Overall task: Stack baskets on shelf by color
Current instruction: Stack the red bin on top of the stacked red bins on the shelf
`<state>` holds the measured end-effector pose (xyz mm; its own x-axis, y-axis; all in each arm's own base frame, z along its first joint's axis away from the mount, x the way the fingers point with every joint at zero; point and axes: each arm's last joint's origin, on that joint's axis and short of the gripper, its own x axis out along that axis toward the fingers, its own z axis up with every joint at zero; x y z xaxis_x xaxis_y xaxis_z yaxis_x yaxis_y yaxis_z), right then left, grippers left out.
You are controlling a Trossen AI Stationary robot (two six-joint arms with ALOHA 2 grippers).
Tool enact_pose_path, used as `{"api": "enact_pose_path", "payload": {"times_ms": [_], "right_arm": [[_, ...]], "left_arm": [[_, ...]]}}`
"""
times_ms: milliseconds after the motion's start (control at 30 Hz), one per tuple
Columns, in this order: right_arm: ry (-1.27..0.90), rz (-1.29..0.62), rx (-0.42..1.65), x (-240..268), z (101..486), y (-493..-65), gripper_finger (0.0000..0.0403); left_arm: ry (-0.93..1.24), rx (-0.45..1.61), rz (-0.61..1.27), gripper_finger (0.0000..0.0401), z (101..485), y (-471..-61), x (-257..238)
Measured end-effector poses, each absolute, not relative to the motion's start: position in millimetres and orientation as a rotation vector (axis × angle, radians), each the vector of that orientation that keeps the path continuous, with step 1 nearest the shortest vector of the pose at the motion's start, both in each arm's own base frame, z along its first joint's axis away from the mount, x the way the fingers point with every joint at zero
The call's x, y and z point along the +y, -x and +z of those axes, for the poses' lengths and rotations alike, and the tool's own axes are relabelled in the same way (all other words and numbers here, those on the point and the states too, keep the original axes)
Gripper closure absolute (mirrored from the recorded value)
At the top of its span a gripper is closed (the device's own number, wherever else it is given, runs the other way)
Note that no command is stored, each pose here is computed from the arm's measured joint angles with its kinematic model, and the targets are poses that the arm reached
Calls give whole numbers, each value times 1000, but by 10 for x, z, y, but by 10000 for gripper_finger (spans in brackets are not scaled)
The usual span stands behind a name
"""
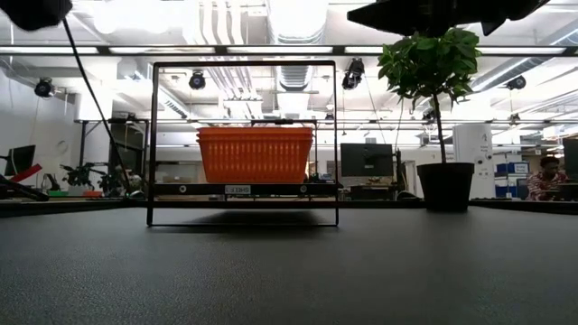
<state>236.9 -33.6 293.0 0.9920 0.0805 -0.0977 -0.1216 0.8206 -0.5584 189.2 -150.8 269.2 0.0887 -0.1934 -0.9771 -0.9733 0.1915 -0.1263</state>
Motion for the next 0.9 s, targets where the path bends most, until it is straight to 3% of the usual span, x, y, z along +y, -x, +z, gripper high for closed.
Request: {"api": "enact_pose_path", "payload": {"times_ms": [300,433,700,900], "right_arm": [[594,111,82,-336,2919,-2368,394],[594,116,98,-336,2902,-2366,394],[586,101,103,-339,2906,-2362,394],[593,102,104,-340,2904,-2362,394]], "left_arm": [[1172,1491,991,252,2274,-1842,-1566],[1184,1489,987,217,2126,-1820,-1564],[1197,1513,966,247,1776,-1814,-1579],[1147,1573,940,325,1726,-1806,-1586]]}}
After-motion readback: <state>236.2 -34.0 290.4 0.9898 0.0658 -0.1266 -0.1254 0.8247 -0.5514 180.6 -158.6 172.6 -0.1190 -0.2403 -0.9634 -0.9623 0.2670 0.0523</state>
